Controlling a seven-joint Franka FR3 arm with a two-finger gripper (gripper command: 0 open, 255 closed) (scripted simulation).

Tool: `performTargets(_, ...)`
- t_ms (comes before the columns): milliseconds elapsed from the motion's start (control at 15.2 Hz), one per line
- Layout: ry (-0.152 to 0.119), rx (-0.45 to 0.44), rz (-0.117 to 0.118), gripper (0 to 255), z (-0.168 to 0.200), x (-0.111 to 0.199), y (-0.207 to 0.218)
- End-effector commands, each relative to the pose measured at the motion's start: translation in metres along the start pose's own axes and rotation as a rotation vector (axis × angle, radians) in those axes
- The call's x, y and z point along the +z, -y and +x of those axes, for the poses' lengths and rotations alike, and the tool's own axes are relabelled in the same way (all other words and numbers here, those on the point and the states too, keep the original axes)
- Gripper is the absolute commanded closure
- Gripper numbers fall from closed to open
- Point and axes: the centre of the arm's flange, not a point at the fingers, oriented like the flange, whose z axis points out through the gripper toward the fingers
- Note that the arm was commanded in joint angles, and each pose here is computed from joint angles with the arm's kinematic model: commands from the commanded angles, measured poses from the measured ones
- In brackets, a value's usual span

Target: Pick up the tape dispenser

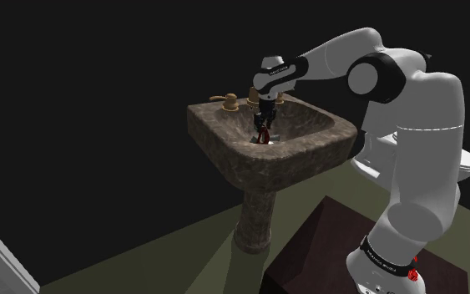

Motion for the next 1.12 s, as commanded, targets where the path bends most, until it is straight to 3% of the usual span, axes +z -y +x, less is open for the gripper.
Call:
performTargets(0,0.002,0.000,0.000,255,0.000,-0.004,0.000)
performTargets(1056,0.002,0.000,0.000,255,-0.002,-0.079,-0.002)
